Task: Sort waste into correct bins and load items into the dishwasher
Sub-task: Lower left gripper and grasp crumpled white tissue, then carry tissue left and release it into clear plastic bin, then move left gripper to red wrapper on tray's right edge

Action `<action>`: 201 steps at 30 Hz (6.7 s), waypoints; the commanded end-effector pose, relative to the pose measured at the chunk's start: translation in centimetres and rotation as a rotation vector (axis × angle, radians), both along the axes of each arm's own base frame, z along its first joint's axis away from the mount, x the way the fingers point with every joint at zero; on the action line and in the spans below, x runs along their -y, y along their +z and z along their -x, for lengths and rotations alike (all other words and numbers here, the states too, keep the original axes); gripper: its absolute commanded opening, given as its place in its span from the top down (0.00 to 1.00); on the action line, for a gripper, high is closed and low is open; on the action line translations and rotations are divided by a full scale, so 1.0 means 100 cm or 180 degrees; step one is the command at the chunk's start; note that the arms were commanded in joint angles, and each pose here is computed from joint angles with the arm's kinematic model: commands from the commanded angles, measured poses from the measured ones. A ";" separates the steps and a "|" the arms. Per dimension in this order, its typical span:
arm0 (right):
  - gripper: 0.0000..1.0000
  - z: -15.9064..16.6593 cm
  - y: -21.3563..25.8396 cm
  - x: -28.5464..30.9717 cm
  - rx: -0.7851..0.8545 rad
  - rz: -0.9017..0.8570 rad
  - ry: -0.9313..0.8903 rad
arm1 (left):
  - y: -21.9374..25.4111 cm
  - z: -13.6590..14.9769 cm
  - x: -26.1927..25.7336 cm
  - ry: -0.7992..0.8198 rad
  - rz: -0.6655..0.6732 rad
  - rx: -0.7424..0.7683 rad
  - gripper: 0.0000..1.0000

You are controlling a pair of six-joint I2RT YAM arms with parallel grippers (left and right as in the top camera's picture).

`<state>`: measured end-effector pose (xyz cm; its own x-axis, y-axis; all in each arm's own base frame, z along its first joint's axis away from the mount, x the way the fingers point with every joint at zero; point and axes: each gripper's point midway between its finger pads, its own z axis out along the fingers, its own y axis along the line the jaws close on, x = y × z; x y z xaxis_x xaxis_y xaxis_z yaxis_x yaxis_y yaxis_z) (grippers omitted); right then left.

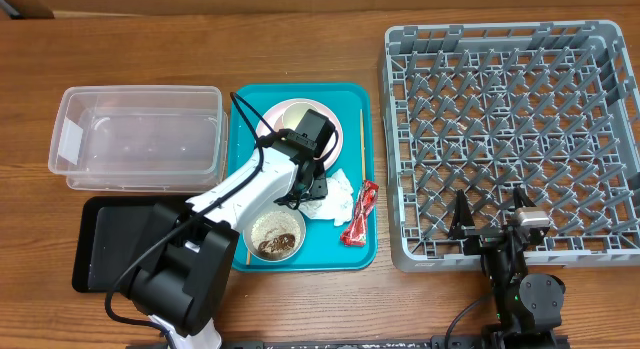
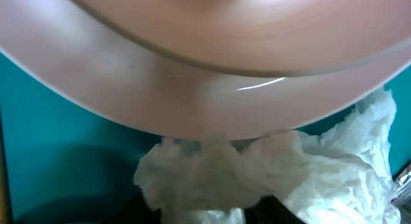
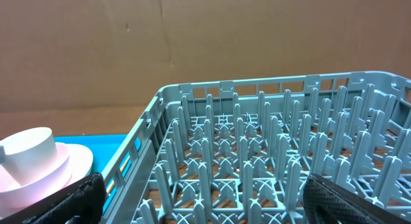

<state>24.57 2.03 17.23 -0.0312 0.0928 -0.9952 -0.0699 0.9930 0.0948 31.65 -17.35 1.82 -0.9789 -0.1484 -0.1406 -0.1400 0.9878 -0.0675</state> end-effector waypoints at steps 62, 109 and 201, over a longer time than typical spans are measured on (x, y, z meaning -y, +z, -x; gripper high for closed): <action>0.00 0.000 -0.002 0.000 0.0013 0.0005 -0.0001 | 0.175 -0.059 -0.253 0.1809 -0.0101 0.0269 0.96; 0.00 0.000 -0.002 0.000 0.0011 0.0005 -0.0001 | 0.053 -0.071 -0.264 0.1778 -0.0385 -0.0650 0.93; 0.00 0.000 -0.002 0.000 0.0013 0.0005 -0.0001 | 0.166 0.040 0.116 -0.1785 0.0771 -0.0821 0.00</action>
<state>24.57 2.04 17.23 -0.0312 0.0924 -0.9952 -0.0703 0.9930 0.0944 28.04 -28.45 17.53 -0.9105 0.3997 0.1057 0.3475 0.8784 -0.3281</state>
